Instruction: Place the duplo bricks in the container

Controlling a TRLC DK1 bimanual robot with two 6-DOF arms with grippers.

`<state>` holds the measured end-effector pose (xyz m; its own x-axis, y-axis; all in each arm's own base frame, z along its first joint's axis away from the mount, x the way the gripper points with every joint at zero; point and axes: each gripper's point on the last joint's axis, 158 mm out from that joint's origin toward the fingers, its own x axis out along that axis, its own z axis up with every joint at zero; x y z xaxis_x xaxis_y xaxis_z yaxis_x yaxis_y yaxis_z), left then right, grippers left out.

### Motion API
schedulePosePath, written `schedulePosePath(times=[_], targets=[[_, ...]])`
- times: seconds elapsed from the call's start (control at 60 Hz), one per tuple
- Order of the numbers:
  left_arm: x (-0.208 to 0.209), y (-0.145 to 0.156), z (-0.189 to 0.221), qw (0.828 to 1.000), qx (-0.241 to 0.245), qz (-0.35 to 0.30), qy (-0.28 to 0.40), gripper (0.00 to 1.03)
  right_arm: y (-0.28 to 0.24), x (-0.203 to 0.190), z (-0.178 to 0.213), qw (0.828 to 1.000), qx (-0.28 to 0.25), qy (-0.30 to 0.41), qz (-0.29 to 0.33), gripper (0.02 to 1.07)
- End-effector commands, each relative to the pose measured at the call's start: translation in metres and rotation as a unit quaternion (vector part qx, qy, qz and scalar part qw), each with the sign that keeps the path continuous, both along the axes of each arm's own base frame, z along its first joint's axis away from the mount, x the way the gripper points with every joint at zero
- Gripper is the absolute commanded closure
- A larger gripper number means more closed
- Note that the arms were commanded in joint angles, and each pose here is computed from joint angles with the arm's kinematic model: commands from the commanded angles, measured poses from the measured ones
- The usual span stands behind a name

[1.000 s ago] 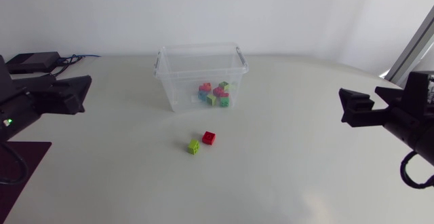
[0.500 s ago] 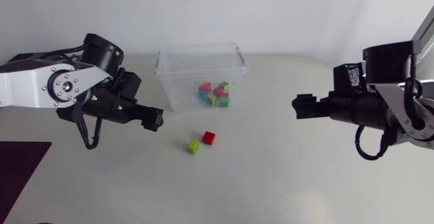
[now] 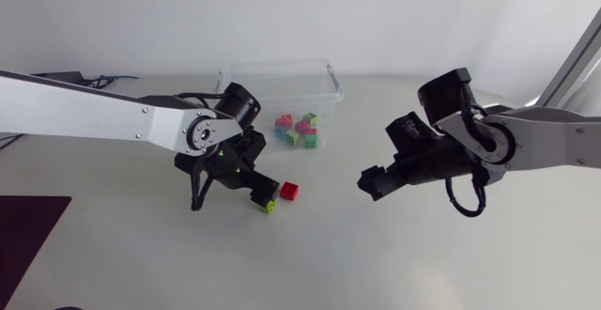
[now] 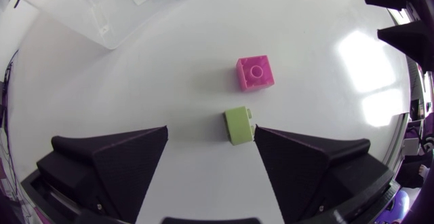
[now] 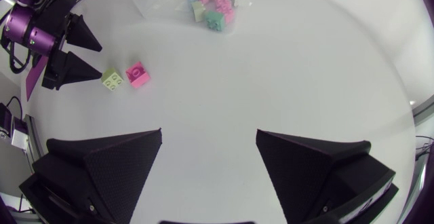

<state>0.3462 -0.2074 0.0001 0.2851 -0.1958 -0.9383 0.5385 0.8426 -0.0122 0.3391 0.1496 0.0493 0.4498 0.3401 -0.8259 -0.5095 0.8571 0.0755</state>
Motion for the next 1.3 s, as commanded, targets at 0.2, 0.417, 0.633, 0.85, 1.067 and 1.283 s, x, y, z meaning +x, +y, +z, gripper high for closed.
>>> schedulePosePath(times=[0.2,0.417,0.633,0.85,1.067,1.283], targets=[[-0.008,-0.018,-0.026,0.999,0.011,-0.005,0.030,0.48,0.037,0.013,-0.020,0.998,-0.020,0.010,0.052,0.07],[-0.009,-0.023,-0.044,0.999,-0.012,-0.009,0.041,0.83,0.049,0.016,-0.025,0.997,-0.021,-0.005,0.077,0.07],[0.026,0.000,0.048,0.995,-0.073,-0.005,-0.068,0.86,0.078,0.010,-0.033,0.988,-0.034,-0.021,0.147,0.07],[0.079,0.031,0.157,0.971,-0.134,0.032,-0.194,0.86,0.114,0.009,-0.049,0.980,-0.039,0.001,0.197,0.07],[0.134,0.047,0.195,0.946,-0.179,0.063,-0.262,0.86,0.138,0.021,-0.057,0.974,-0.055,0.017,0.221,0.07],[0.183,0.041,0.186,0.943,-0.190,0.072,-0.263,0.86,0.150,0.028,-0.068,0.967,-0.072,0.036,0.243,0.07]])
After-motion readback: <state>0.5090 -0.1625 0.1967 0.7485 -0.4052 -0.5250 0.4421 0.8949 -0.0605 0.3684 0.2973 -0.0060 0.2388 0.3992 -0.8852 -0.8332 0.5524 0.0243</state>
